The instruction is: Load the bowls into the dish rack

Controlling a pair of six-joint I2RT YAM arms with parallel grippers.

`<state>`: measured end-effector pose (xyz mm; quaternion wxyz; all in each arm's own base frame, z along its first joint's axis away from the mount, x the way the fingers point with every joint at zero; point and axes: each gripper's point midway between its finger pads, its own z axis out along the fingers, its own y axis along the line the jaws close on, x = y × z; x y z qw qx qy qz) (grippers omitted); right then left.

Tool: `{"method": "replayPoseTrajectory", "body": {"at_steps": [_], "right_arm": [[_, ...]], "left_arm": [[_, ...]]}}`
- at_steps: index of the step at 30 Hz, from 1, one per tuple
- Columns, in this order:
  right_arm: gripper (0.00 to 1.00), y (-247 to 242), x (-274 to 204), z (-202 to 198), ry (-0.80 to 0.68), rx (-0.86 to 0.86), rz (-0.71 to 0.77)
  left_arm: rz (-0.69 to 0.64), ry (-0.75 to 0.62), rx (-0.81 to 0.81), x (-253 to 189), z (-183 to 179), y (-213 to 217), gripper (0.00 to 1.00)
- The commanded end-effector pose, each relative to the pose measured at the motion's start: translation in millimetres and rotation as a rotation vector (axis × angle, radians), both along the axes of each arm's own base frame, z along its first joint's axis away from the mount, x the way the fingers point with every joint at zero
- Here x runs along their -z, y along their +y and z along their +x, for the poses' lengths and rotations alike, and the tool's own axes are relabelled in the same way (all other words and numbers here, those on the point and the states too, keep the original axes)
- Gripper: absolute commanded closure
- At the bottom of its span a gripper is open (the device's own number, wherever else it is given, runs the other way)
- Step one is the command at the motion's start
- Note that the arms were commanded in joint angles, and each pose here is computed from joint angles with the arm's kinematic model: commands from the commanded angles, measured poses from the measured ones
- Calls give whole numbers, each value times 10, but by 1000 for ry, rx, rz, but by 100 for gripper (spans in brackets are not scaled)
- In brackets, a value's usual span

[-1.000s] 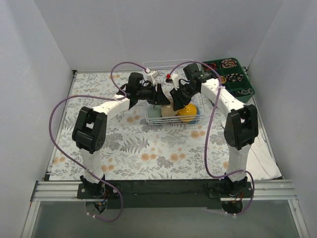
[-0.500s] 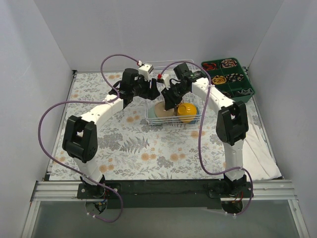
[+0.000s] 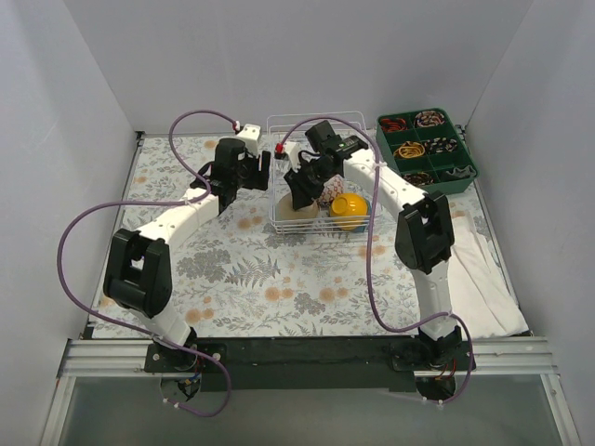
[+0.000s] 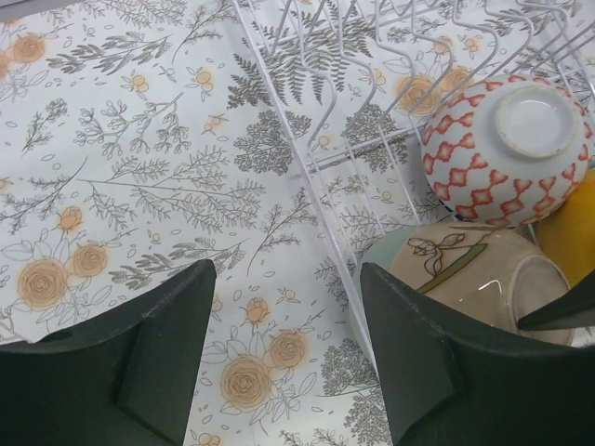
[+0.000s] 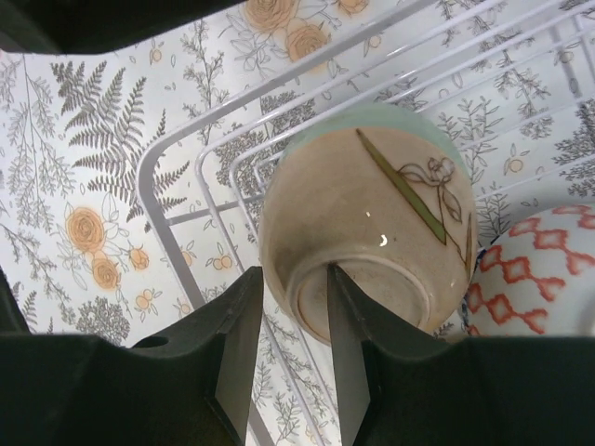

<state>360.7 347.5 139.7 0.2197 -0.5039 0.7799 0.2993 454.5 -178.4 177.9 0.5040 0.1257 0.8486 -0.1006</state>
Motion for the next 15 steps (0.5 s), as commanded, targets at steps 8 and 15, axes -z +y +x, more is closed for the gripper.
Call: {"method": "replayPoseTrajectory", "body": {"at_steps": [8,15], "right_arm": [[57,407,-242,-117,-58,-62,58],[48,320,-702,0,-161,1,95]], "left_arm": [[14,-131,-107,-450,-4,246,35],[160,-319,-292,-895,-41,797,6]]}}
